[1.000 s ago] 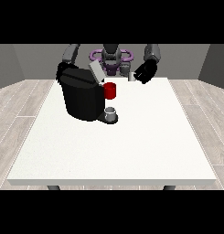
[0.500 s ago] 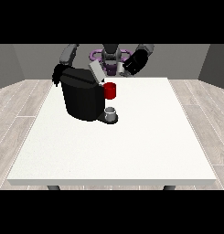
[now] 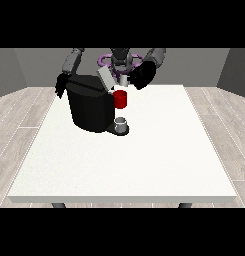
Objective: Insert the coffee pod into the coffee machine and close the lid
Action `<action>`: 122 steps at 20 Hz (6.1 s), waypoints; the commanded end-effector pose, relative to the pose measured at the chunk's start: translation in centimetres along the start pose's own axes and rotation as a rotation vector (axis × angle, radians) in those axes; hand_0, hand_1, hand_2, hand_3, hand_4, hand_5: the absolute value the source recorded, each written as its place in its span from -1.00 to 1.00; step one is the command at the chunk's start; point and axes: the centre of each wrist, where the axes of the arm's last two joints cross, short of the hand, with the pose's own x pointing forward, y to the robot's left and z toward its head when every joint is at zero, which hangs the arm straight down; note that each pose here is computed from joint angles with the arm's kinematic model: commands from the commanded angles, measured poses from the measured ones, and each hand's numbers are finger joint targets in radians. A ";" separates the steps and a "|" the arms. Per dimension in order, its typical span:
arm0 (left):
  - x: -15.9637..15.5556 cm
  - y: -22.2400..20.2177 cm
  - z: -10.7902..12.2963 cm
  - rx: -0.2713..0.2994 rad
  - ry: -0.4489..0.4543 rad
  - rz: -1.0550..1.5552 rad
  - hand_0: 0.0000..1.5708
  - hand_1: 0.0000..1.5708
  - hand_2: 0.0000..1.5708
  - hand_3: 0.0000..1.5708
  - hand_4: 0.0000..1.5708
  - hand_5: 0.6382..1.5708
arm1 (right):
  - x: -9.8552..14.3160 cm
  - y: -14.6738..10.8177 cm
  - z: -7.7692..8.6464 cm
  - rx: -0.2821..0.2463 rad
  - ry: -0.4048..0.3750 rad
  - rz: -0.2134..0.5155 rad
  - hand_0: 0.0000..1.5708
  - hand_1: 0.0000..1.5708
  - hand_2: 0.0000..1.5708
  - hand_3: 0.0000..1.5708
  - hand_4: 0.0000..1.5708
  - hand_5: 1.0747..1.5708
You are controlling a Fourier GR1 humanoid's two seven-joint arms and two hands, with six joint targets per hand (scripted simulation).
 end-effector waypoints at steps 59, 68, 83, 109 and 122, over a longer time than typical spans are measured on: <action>-22.5 -16.8 18.4 0.012 0.237 0.728 -1.00 -1.00 -1.00 -1.00 -0.56 1.00 | -2.9 8.5 7.3 0.202 0.113 -0.022 -1.00 -1.00 -1.00 -1.00 -0.77 1.00; -23.9 -16.6 21.8 0.017 0.273 0.768 -1.00 -1.00 -1.00 -1.00 -0.60 1.00 | 5.6 10.0 4.0 0.228 -0.053 0.069 -1.00 -1.00 -1.00 -1.00 -0.75 1.00; -19.3 -15.6 19.9 0.008 0.002 0.797 -1.00 -1.00 -1.00 -1.00 -0.77 1.00 | 10.3 13.6 -0.2 0.099 -0.177 0.185 -1.00 -1.00 -1.00 -1.00 -0.73 1.00; -17.1 -13.5 20.4 0.039 -0.193 0.715 -1.00 -1.00 -1.00 -1.00 -0.64 1.00 | 10.5 5.6 -10.4 -0.090 -0.205 0.233 -1.00 -1.00 -1.00 -1.00 -0.45 1.00; -19.8 -12.4 20.8 0.063 -0.149 0.765 -1.00 -1.00 -1.00 -1.00 -0.54 1.00 | 10.8 12.3 -10.5 0.036 -0.215 0.240 -1.00 -1.00 -1.00 -1.00 -0.50 1.00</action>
